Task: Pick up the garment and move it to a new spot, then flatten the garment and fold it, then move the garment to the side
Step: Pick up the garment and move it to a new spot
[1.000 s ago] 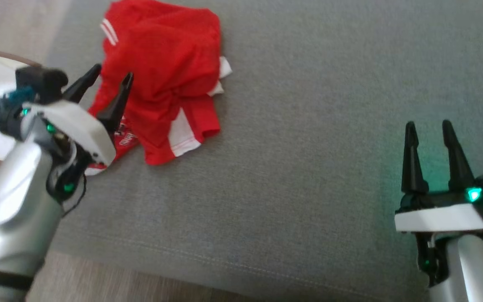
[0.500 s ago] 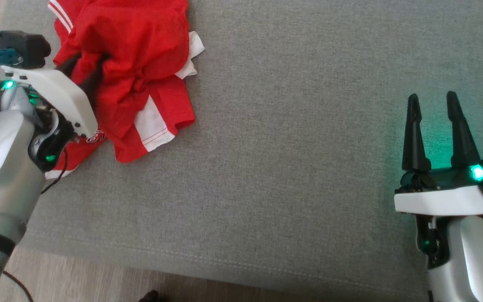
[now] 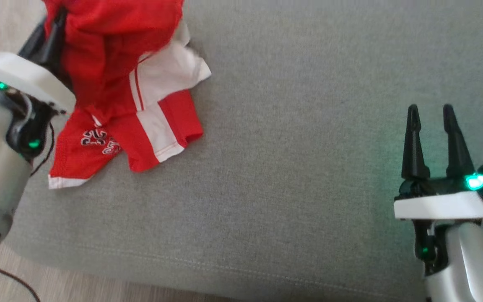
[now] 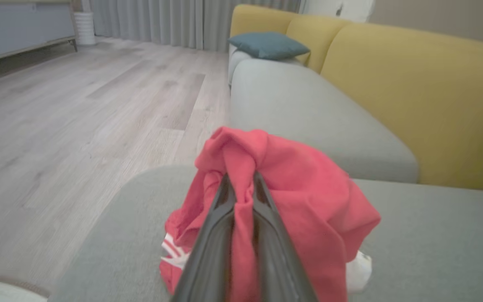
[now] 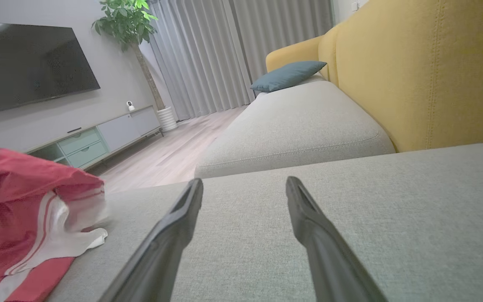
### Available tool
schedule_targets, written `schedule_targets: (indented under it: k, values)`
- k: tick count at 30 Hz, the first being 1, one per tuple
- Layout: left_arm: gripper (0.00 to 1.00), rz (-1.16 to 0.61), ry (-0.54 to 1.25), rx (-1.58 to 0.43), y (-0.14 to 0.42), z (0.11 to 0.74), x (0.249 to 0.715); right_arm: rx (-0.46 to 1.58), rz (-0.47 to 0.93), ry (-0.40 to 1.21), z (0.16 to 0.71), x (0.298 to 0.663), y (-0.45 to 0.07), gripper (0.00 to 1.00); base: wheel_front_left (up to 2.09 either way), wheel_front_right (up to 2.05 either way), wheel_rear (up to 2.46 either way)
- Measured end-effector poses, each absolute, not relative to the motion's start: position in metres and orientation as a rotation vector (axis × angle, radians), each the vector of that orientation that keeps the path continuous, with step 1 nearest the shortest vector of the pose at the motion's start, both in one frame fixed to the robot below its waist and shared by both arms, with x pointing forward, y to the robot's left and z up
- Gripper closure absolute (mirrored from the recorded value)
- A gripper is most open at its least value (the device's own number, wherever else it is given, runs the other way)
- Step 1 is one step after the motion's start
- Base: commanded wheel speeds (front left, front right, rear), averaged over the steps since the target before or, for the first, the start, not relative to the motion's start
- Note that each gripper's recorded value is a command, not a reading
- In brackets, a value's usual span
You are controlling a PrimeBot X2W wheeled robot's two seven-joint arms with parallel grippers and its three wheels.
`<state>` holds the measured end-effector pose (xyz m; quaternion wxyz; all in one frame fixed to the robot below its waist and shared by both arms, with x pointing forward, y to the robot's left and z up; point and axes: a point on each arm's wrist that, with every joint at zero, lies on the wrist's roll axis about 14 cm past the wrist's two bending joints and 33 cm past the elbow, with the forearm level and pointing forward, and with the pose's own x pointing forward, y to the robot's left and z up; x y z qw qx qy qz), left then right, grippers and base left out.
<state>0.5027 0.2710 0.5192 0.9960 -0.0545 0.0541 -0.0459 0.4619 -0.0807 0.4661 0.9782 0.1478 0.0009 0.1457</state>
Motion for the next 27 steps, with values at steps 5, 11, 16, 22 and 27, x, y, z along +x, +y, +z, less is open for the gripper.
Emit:
schedule_targets:
  k: [5, 11, 16, 22, 27]
  values:
    - [1.0, -0.083, -0.073, -0.12, 0.268, 0.587, 0.497, 0.318, 0.284, 0.01, 0.472, 0.444, -0.085, 0.0, 0.0, 0.0, 0.0]
    - [1.0, -0.089, -0.261, -0.132, 0.252, 0.653, 0.473, 0.358, 0.289, -0.022, 0.491, 0.433, -0.083, 0.0, 0.0, 0.0, 0.0]
    - [1.0, -0.132, -0.29, -0.146, 0.226, 0.658, 0.459, 0.357, 0.281, -0.042, 0.499, 0.425, -0.089, 0.0, 0.0, 0.0, 0.0]
    - [1.0, -0.234, -0.275, -0.166, 0.179, 0.66, 0.466, 0.355, 0.222, -0.052, 0.5, 0.42, -0.111, 0.0, 0.0, 0.0, 0.0]
    - [1.0, -0.353, -0.21, -0.172, 0.125, 0.64, 0.478, 0.349, 0.154, -0.06, 0.499, 0.415, -0.135, 0.0, 0.0, 0.0, 0.0]
